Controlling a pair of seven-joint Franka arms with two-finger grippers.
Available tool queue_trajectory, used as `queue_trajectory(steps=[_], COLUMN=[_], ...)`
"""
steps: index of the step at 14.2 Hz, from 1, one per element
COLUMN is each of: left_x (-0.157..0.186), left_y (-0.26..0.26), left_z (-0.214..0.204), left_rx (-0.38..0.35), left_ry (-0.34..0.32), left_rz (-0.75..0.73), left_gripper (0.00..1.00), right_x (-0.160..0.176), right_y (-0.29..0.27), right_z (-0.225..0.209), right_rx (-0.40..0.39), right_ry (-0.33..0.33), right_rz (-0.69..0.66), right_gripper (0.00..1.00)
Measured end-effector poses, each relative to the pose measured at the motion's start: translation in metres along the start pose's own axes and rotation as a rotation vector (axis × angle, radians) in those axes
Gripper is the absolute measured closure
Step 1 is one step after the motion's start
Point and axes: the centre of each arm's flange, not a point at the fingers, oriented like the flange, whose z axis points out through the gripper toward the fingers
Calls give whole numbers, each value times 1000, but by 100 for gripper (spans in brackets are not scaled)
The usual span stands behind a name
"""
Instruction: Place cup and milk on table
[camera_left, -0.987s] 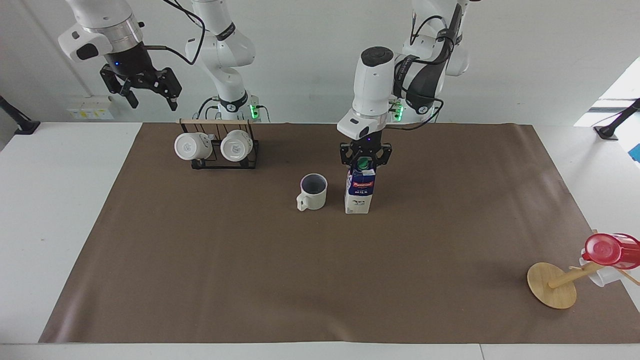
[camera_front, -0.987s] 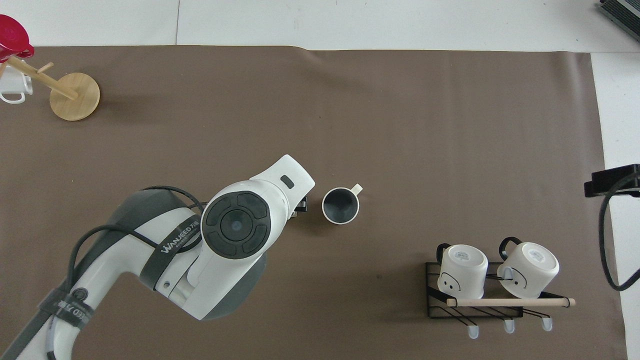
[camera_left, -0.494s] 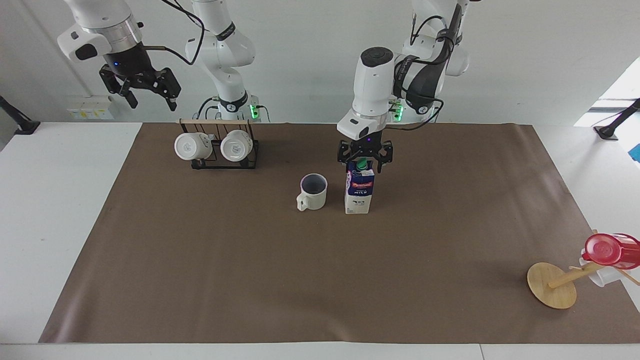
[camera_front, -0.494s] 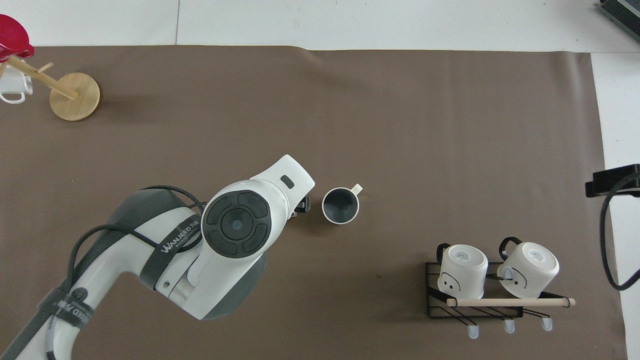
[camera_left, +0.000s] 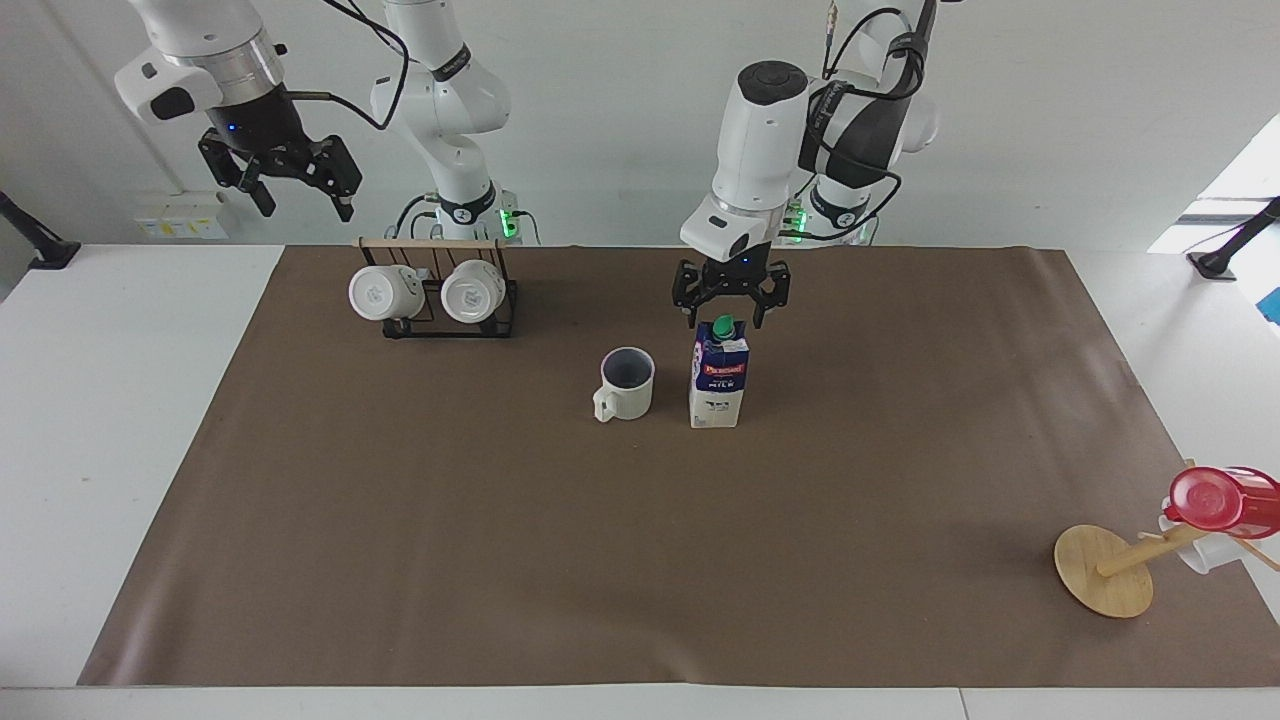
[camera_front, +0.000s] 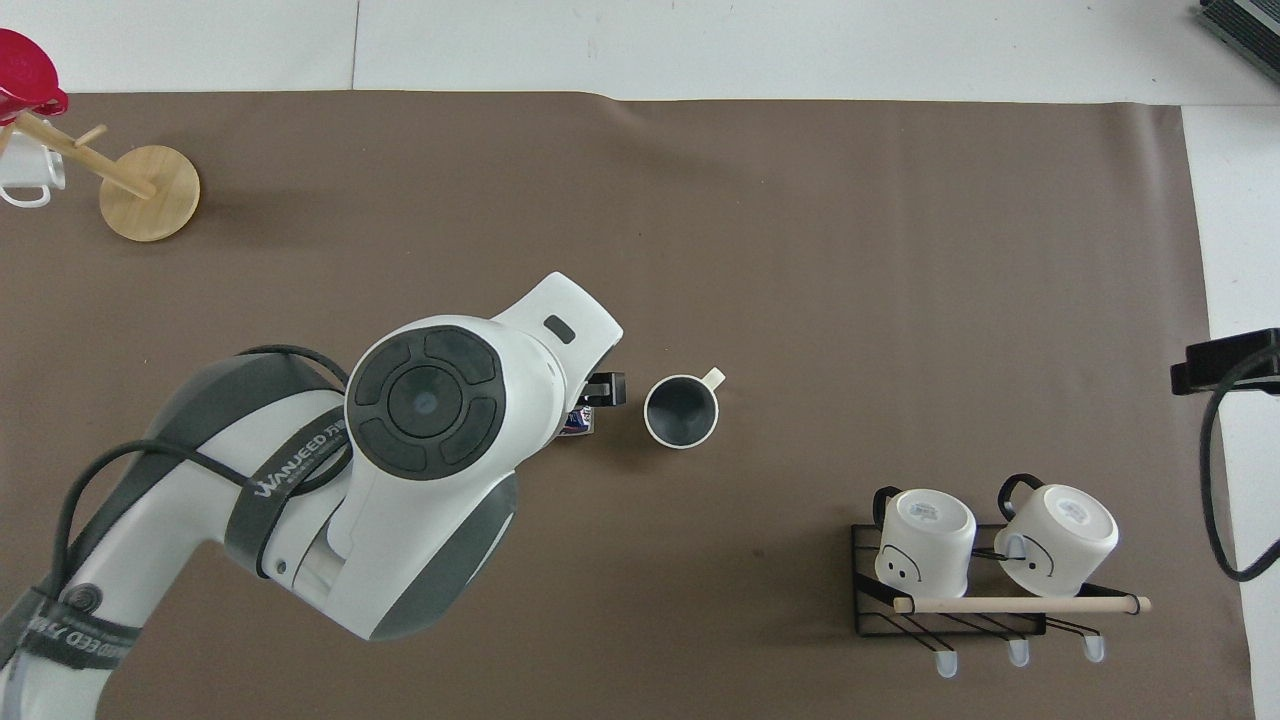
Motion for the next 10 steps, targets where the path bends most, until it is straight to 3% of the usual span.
queue_trajectory(steps=[5, 10], left_x=[21, 41], left_y=[-38, -95], left_z=[-48, -91], left_rx=[29, 54], left_ry=[-23, -51], left_rz=[-60, -4], left_gripper=[0, 0], right_x=[0, 0], right_y=[-1, -1], right_z=[0, 0], right_rx=[-2, -2], right_ry=[0, 0], right_rz=[-2, -2], right_gripper=[0, 0])
